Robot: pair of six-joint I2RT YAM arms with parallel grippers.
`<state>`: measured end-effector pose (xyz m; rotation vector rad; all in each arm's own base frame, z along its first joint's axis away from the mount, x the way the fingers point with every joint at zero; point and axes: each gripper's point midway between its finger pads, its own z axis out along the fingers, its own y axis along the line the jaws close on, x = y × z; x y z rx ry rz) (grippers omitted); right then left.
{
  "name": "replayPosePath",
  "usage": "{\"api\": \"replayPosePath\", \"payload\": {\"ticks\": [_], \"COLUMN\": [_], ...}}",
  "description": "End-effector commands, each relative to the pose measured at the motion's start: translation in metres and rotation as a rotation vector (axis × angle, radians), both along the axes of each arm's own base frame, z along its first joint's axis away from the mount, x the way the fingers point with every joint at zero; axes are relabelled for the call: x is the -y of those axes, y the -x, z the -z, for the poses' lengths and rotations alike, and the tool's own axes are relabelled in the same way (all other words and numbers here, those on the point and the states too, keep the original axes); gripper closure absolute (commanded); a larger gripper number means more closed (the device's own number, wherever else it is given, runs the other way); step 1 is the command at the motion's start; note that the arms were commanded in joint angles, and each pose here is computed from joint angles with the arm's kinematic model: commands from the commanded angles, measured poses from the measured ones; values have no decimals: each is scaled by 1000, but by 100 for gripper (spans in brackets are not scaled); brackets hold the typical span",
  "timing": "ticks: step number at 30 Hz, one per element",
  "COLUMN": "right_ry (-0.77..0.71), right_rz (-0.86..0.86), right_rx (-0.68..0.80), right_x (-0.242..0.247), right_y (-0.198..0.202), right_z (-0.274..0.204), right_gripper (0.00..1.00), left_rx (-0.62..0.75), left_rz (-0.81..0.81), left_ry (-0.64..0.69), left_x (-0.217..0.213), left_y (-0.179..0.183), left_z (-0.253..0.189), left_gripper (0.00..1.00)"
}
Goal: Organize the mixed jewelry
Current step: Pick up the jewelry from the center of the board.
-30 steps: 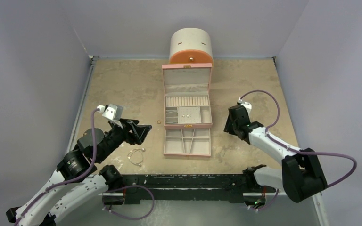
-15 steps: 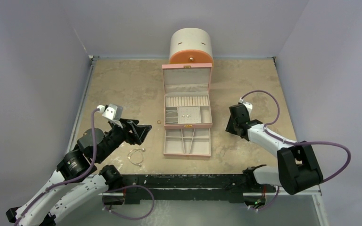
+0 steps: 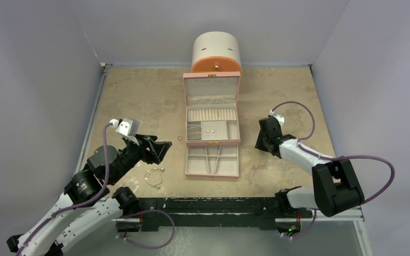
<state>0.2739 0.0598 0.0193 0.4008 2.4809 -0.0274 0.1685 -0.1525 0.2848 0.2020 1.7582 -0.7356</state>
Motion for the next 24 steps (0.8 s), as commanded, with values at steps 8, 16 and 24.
{"api": "replayPosePath", "payload": {"ticks": [8,16,24], "right_ry": [-11,-15,-35], "right_rz": [-16,3,1], "right_rx": [82,30,-1], "right_x": [-8,-7,-10], "right_y": [-30,-23,-14], "right_z": [-25,-12,-8], "right_gripper": [64,65,68], "left_rx": [29,30,29], "left_rz": [0,-1,9], "left_ry": [14,15,12], "left_x": [0,-1,1], "left_y": [-1,-1,-1], "left_z": [-8,-8,-8], "left_gripper": [33,33,33]}}
